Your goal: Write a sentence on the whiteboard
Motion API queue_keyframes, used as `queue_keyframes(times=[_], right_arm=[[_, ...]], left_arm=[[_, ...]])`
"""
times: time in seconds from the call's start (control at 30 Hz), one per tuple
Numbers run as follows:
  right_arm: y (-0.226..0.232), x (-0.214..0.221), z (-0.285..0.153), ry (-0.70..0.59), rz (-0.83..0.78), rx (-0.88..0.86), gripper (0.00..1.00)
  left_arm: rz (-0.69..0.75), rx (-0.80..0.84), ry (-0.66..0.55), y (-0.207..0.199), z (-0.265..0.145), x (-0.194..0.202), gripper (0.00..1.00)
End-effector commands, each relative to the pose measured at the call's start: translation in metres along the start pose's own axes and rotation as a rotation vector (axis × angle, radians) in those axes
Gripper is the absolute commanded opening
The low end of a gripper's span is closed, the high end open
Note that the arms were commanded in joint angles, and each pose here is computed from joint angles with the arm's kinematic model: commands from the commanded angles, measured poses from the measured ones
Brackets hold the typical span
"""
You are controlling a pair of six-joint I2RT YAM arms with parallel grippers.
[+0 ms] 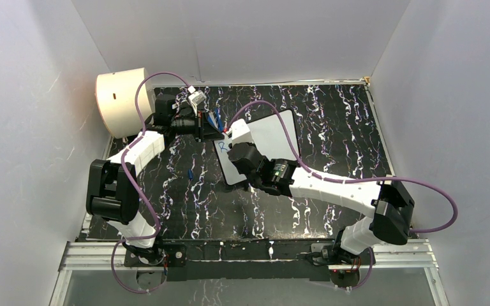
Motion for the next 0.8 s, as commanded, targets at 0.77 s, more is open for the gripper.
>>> queue_keyframes(times=[0.77], right_arm=[[0.0, -0.016, 0.011, -0.071, 0.025, 0.05, 0.0]], left_arm=[[0.053, 0.027, -0.014, -0.019, -0.006, -0.008, 0.0]])
Point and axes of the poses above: each gripper's point midway between its finger pads, its own z axis out along the fingers, its own y axis along the line the jaws close on, x = y × z, the point moved 10 cm from there along -z, back along the fingers, and after that the axes turned 7 degrees about -z, right-handed, at the moved point
